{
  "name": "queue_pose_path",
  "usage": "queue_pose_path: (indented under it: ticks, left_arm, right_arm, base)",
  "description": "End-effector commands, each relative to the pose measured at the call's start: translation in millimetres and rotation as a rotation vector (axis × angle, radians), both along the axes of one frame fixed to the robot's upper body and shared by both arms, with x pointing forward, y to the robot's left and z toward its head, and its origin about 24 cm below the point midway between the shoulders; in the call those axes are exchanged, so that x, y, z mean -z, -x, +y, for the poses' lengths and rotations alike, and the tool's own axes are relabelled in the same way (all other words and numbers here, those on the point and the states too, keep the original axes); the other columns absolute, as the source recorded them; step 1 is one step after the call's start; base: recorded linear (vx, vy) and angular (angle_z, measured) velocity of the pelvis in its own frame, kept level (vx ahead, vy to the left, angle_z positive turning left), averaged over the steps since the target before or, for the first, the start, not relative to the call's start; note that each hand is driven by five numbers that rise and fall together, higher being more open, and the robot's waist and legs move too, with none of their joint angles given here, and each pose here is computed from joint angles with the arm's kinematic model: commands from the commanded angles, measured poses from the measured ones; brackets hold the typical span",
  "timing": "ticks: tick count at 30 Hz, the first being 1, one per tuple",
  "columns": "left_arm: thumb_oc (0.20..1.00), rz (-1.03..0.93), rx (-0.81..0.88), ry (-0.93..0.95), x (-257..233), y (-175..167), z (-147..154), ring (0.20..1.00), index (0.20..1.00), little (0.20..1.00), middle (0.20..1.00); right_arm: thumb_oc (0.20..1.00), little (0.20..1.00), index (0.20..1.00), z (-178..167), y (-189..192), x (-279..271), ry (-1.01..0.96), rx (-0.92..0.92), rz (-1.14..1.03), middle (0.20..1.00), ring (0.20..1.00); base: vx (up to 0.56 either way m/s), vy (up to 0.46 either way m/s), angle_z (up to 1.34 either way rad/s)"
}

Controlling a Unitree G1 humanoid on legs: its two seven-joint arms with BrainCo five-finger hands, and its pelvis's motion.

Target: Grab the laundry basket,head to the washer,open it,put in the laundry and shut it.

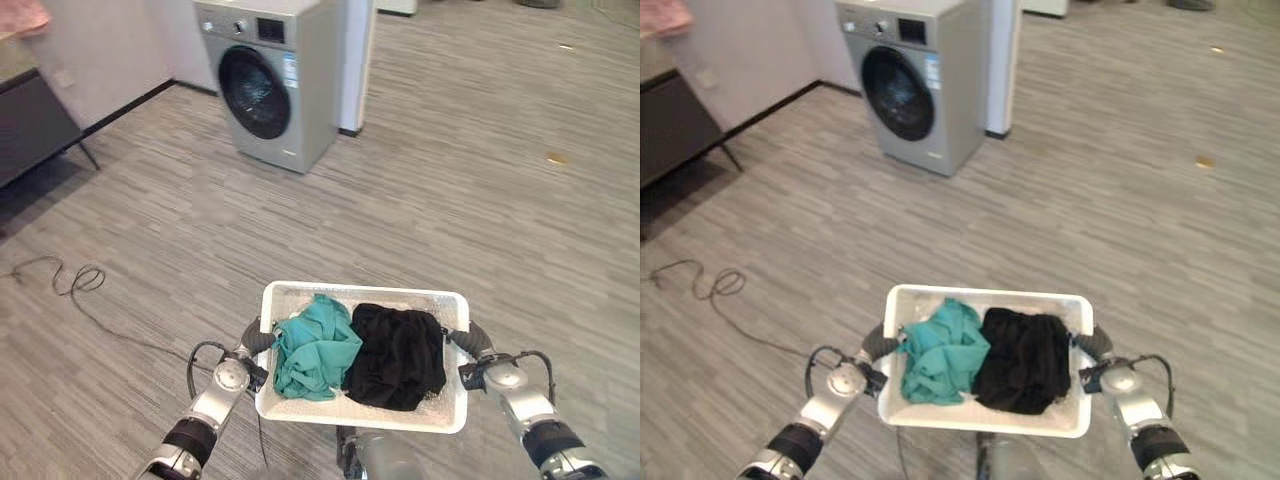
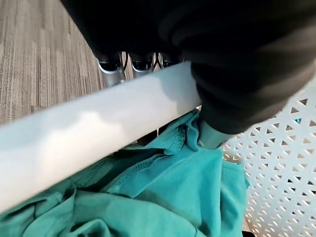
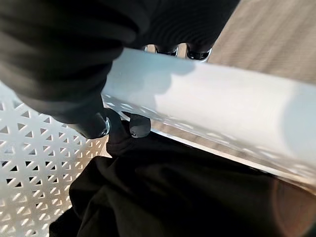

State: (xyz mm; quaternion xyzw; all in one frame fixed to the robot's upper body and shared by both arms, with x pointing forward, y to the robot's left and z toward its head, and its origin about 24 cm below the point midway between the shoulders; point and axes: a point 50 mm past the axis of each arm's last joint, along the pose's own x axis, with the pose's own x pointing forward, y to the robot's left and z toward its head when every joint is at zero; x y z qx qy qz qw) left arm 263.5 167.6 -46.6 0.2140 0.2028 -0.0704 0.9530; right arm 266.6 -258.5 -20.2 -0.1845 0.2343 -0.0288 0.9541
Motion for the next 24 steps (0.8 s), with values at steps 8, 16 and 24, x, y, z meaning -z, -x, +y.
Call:
queue_pose_path:
  ticks: [8, 16, 24]
  left_arm:
    - [0.2, -0.133, 0.016, 0.005, -29.4, -24.8, -1.0, 0.2, 0.2, 0.2, 0.2]
    - [0.2, -0.14, 0.014, 0.025, -30.1, -23.8, -2.1, 0.2, 0.2, 0.2, 0.2]
    - [0.2, -0.177, 0.03, -0.002, -38.2, -23.8, 3.6, 0.2, 0.2, 0.2, 0.2]
  right_arm:
    - [0.2, 0.2, 0.2, 31.1, -32.9, -49.8, -0.082, -0.165, -0.252, 0.2, 0.2]
    - [0.2, 0.2, 0.2, 57.7, -47.3, -51.2, -0.131, -0.206, -0.259, 0.2, 0.2]
    - [0.2, 0.2, 0.2, 66.9, -40.6, -39.7, -0.162, -0.209, -0.227, 0.2, 0.2]
  base:
    - [0.21, -0.015, -0.02]
    - [0.3, 0.189, -0.3]
    - [0.4, 0.417, -0.13]
